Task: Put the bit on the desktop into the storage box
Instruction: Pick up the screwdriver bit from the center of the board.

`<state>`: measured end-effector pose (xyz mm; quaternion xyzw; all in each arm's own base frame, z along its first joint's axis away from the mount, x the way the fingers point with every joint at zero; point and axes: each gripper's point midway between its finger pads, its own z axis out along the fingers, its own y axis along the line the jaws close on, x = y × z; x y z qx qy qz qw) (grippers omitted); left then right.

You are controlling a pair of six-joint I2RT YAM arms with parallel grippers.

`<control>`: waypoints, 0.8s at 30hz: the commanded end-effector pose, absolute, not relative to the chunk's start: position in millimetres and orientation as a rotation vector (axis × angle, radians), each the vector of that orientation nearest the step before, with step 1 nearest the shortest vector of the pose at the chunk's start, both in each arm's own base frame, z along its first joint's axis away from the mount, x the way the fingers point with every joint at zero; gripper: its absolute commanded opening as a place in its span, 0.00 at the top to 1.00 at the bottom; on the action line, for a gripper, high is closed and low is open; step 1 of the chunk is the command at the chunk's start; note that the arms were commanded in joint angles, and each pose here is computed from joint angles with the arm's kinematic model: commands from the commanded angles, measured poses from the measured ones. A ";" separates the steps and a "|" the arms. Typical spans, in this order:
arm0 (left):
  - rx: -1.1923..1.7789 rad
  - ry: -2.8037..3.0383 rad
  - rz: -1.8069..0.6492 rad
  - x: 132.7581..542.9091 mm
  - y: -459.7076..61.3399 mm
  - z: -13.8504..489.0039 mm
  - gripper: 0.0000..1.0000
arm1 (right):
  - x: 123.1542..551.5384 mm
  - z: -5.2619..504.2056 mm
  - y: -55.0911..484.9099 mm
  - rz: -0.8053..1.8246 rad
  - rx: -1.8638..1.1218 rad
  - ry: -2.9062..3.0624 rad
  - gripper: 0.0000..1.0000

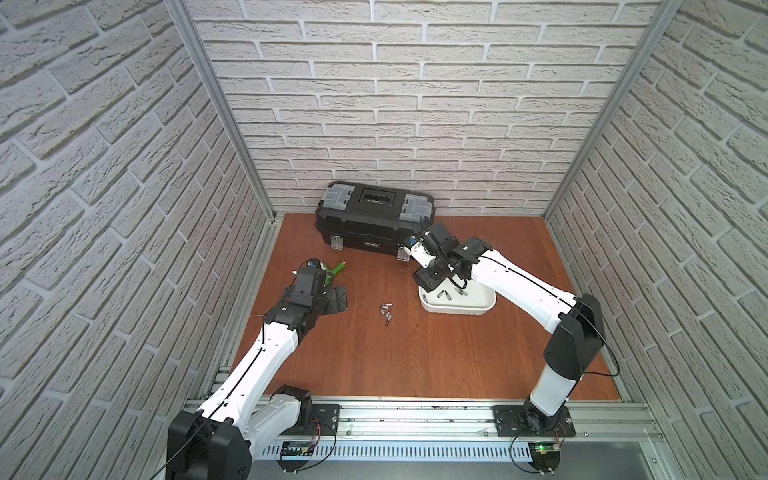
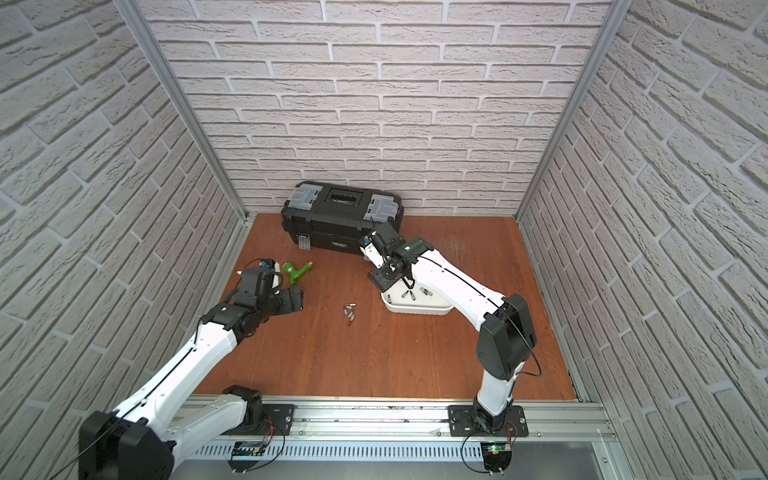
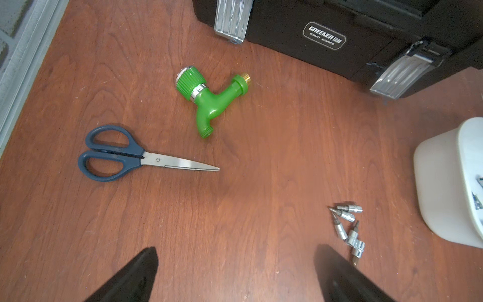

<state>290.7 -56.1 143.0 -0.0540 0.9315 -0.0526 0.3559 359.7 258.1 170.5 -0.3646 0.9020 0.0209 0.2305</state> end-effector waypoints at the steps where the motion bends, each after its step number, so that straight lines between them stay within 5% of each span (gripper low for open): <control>1: -0.157 2.392 -0.140 292.8 -54.3 142.7 0.02 | 352.4 151.6 277.7 0.066 -1.119 2.501 0.37; 24: -0.161 2.404 -0.120 290.9 -51.5 139.3 0.02 | 355.5 53.7 338.0 0.045 -1.372 2.591 0.56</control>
